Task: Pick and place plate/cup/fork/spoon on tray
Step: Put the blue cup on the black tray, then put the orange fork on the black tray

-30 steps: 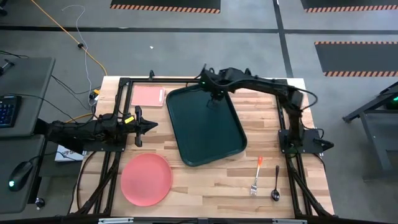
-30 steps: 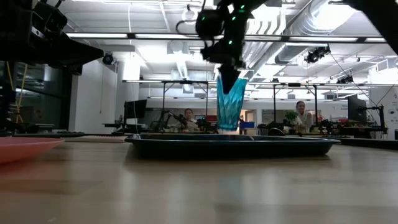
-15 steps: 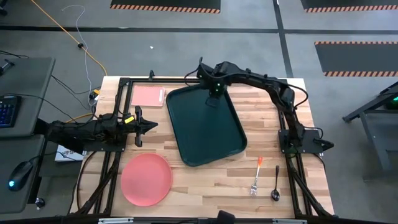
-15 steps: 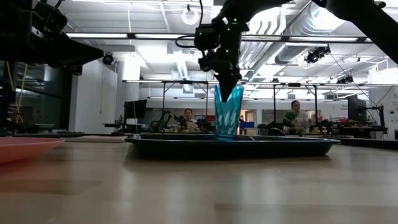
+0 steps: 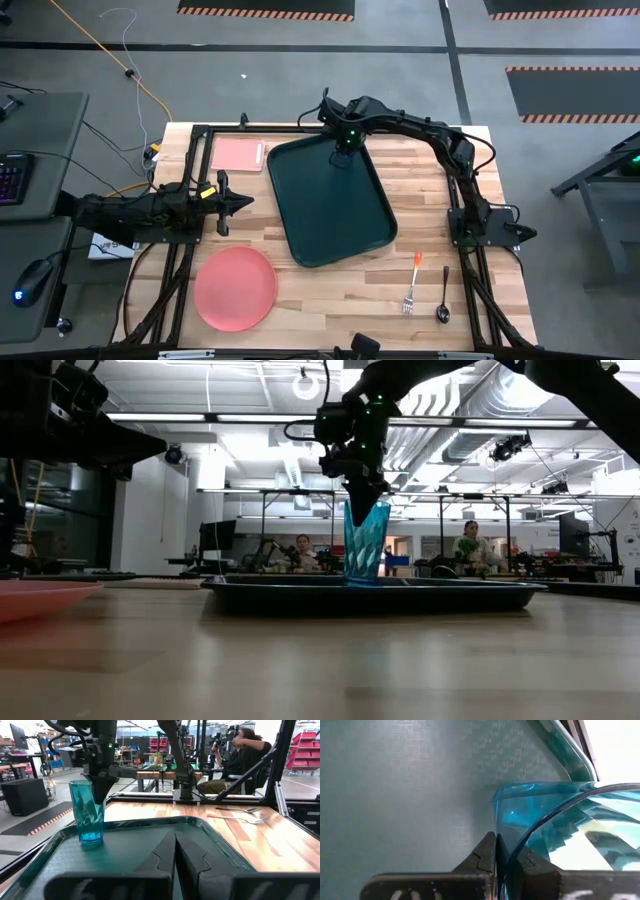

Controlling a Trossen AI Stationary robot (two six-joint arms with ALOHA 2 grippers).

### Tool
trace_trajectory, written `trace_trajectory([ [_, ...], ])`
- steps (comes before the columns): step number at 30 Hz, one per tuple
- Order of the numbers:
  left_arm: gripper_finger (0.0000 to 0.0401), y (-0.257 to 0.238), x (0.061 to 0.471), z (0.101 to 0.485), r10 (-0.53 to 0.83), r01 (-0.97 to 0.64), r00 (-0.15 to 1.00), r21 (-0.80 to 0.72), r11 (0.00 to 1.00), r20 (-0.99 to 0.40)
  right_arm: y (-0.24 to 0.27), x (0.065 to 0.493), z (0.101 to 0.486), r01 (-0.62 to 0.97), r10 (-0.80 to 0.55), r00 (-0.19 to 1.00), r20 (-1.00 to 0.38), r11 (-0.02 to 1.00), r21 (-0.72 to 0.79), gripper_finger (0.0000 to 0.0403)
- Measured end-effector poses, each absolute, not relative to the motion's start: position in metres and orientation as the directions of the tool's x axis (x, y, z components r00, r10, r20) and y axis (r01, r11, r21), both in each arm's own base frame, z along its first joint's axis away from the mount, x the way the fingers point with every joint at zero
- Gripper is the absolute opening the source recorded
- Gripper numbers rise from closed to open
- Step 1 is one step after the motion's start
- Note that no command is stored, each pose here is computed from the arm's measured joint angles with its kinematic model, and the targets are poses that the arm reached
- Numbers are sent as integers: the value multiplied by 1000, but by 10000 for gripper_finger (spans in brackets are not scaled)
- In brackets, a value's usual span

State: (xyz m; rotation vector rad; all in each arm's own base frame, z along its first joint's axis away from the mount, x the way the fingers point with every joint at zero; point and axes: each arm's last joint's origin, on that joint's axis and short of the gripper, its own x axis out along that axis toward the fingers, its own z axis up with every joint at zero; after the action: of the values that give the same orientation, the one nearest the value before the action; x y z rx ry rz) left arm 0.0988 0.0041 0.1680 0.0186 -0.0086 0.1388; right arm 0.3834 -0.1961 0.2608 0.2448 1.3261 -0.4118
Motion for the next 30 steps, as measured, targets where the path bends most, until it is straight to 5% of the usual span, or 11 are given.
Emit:
trace_trajectory([
  [9, 0, 4, 99, 168, 138, -138, 990, 18, 990, 10, -192, 386, 261, 439, -153, 194, -969, 897, -54, 18],
  [22, 0, 4, 99, 168, 138, -139, 990, 18, 990, 9, -194, 388, 272, 402, -193, 216, -957, 911, -94, 176],
  [30, 0, 4, 99, 168, 138, -138, 990, 18, 990, 10, -192, 386, 315, 371, -213, 284, -935, 924, -98, 206],
])
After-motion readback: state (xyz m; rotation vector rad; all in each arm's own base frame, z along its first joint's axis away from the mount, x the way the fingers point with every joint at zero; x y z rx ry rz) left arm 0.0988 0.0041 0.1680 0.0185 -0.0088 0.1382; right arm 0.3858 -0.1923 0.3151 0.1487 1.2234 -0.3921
